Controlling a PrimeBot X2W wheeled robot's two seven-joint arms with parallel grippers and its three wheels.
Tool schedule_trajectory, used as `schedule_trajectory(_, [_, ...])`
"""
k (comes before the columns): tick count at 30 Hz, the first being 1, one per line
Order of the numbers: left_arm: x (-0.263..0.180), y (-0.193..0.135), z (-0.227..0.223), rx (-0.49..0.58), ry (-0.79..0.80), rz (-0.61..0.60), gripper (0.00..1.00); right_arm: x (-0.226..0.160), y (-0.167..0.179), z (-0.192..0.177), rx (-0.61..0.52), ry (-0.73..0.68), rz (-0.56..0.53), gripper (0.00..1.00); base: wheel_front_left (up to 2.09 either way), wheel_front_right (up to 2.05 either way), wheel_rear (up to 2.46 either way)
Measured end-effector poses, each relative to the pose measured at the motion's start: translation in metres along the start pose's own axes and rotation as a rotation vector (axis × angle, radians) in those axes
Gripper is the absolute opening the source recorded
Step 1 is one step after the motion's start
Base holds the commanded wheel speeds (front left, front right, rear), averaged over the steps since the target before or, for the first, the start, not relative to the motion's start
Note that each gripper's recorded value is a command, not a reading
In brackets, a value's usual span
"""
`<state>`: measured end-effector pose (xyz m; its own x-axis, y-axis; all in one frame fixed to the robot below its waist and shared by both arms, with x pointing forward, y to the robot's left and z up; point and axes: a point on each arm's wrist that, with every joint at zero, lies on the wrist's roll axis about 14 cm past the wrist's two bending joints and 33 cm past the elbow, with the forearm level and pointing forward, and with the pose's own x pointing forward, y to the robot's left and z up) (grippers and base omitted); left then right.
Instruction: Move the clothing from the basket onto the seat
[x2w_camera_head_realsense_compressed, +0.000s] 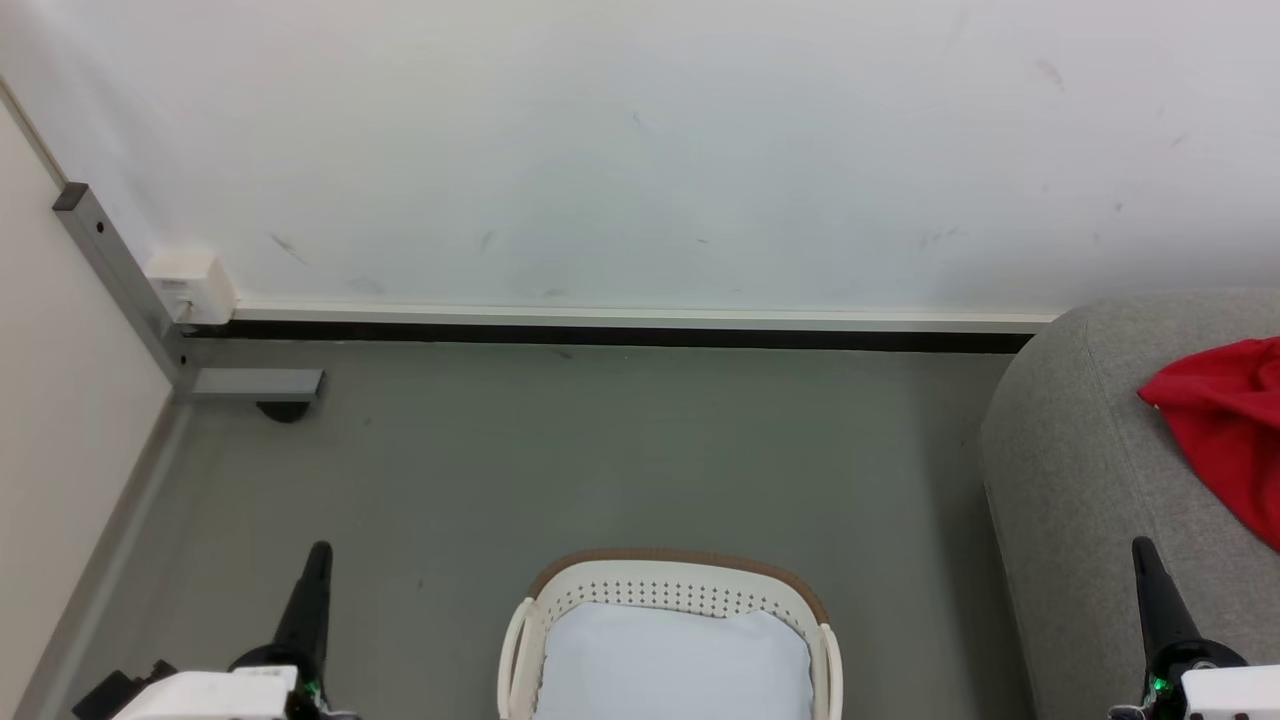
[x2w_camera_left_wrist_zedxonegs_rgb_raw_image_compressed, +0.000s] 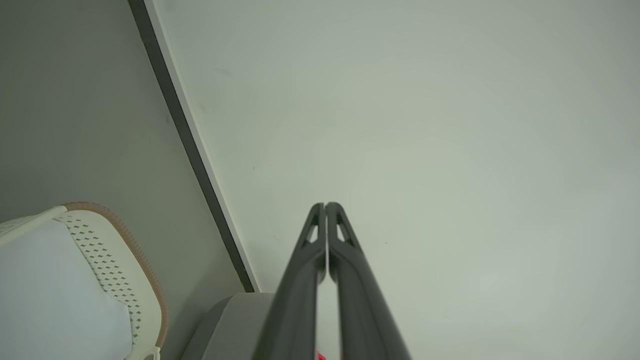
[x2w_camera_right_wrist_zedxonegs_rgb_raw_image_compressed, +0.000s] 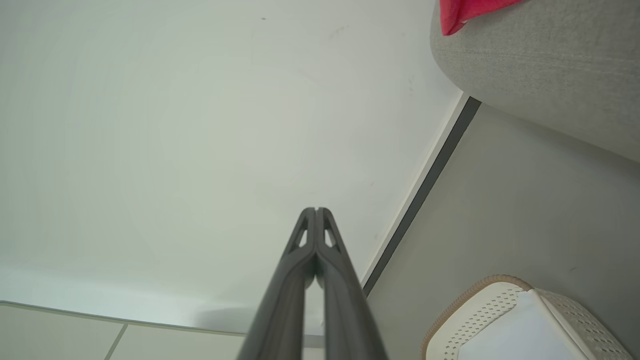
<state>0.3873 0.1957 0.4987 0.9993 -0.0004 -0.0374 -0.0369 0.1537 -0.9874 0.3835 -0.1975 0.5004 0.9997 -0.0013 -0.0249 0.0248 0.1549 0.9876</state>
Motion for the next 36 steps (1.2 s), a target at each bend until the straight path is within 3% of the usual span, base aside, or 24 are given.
schedule_trajectory(24, [0.0,-0.0044,0.0049,-0.153,-0.002,-0.025,0.0,0.0038,0.004,0.003,0.158,0.0,0.017,0.0,0.0,0.0,0.0])
schedule_trajectory(36, [0.0001,-0.0046,0.005,-0.153,-0.002,-0.026,0.0,0.0038,0.0039,0.0032,0.16,0.0,0.017,0.0,0.0,0.0,0.0])
